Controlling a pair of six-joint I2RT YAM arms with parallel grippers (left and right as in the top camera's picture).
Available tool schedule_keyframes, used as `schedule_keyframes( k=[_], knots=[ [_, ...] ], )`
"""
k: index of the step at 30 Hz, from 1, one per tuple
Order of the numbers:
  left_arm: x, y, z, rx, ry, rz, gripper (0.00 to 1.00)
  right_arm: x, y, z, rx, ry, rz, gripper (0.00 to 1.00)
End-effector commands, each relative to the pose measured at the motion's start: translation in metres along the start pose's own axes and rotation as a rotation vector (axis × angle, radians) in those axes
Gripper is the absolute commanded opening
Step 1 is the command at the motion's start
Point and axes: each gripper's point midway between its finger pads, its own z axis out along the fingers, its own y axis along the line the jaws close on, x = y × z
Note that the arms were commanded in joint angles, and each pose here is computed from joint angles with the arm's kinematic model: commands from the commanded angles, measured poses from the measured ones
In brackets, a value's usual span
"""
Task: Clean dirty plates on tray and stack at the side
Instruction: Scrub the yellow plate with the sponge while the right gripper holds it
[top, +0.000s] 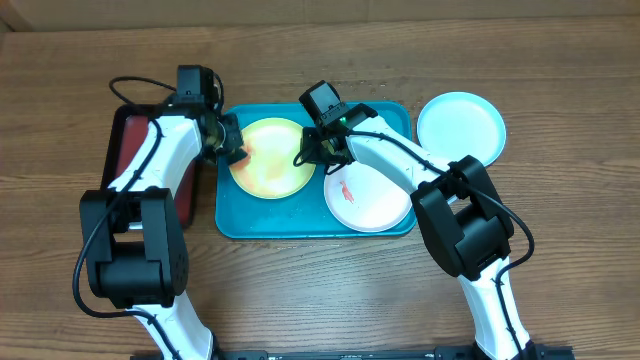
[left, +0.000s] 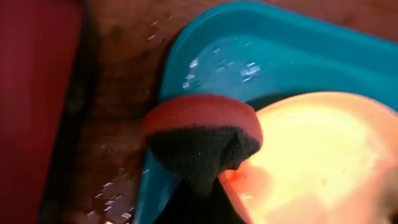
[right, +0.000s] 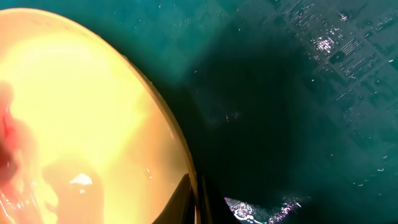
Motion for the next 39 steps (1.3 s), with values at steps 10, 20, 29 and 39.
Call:
schedule_keyframes(
  k=[10, 20, 29, 39],
  knots=[
    [0.034, -0.071, 0.045, 0.278, 0.149, 0.017, 0.04, -0.001, -0.028, 0.011, 0.092, -0.008, 0.025, 0.04],
    [0.034, 0.009, 0.061, -0.100, 0.147, -0.012, 0.04, 0.000, -0.029, 0.011, 0.095, -0.004, 0.025, 0.04],
    [-0.029, 0.038, -0.003, -0.324, 0.002, -0.012, 0.04, 0.000, -0.029, 0.011, 0.094, -0.004, 0.025, 0.04],
    [-0.006, -0.078, -0.002, 0.231, 0.148, 0.012, 0.04, -0.001, -0.028, 0.011, 0.092, -0.008, 0.025, 0.04]
  ],
)
